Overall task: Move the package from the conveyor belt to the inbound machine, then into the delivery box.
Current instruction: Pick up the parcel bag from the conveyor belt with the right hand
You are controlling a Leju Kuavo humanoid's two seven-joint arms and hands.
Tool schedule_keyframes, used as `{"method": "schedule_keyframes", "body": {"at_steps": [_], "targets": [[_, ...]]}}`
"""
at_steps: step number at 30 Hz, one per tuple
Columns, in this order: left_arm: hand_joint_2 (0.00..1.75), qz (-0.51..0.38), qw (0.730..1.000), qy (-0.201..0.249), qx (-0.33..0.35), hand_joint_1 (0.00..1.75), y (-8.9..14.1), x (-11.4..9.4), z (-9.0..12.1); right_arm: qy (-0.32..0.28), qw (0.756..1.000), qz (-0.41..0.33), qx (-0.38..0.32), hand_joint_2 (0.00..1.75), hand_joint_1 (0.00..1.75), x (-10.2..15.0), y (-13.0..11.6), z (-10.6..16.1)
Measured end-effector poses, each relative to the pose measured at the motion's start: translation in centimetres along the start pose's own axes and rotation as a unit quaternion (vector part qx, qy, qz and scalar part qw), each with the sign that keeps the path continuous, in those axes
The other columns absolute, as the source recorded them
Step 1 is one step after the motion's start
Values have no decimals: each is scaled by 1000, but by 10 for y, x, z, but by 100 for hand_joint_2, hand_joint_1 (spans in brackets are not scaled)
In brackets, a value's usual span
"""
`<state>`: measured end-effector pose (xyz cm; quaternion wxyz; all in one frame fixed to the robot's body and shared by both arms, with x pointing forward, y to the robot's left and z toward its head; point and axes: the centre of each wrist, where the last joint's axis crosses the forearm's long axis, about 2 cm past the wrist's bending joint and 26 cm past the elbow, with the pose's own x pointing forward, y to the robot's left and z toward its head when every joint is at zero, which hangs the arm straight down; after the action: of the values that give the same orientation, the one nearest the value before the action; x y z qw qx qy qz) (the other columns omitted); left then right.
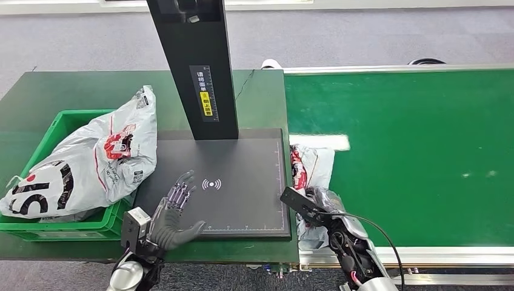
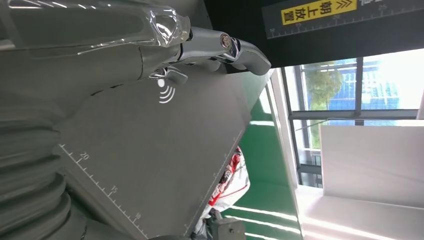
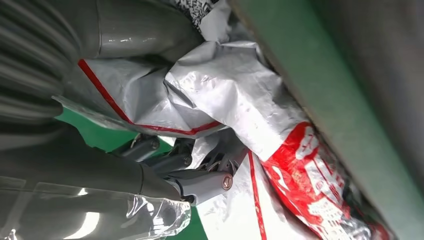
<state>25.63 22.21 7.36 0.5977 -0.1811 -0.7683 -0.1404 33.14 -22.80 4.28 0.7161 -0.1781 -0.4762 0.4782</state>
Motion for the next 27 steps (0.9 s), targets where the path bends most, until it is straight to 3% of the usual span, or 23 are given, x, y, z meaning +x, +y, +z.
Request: {"method": "schedule_keyframes", "body": {"at_steps": [10,12,16,21,24,27], "targets": [[175,-1,1000,-10,12,0,0,2,15,-150,976,-114,-106,175,175,6,-3,17],[175,-1,1000,-15,12,0,0,2,16,-209,953,-160,-152,175,175,10,-9,24],[175,1,1000,-23,7,0,0,3,16,-323,875,-260,-250,175,175,19,-29,40],[175,0,1000,-27,5,0,1,3,14,-396,783,-330,-349,175,175,24,-49,63],[175,0,1000,-28,5,0,1,4,14,-414,748,-343,-390,175,175,25,-57,74],[175,0,1000,-29,5,0,1,4,14,-420,731,-346,-412,175,175,25,-62,82]]}}
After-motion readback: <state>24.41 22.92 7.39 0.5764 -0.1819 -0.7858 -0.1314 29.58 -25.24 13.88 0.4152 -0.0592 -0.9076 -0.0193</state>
